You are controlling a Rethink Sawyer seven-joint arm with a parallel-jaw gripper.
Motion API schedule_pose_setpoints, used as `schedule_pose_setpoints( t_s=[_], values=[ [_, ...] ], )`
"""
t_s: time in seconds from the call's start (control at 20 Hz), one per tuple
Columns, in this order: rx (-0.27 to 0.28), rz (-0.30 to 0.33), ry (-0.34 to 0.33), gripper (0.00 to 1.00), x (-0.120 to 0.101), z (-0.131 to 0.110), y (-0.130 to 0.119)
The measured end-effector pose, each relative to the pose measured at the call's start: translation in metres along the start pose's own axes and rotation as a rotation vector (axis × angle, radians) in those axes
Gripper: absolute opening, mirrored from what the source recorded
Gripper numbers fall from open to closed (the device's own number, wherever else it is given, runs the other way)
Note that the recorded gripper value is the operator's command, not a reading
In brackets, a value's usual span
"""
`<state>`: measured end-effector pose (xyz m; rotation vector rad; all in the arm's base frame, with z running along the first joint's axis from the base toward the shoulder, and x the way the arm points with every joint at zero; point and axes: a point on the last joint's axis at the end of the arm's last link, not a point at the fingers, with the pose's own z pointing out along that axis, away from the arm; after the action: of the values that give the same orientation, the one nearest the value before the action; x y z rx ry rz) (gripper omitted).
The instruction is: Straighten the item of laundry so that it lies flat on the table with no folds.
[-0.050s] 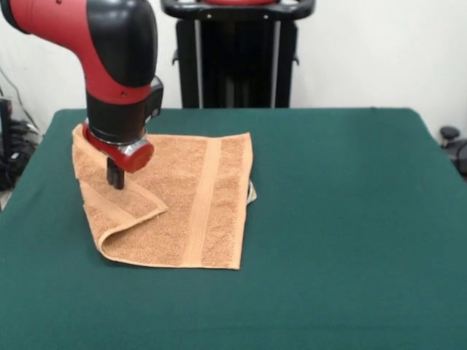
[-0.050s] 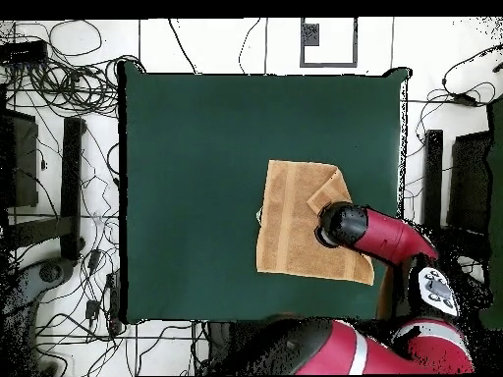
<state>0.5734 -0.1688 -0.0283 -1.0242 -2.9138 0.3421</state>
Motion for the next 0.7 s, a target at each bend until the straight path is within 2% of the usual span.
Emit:
schedule_pose_setpoints(
  t_s=[0.7],
  values=[
    [-0.034, 0.016, -0.045, 0.0, -0.02, -0.027, 0.001]
  ],
)
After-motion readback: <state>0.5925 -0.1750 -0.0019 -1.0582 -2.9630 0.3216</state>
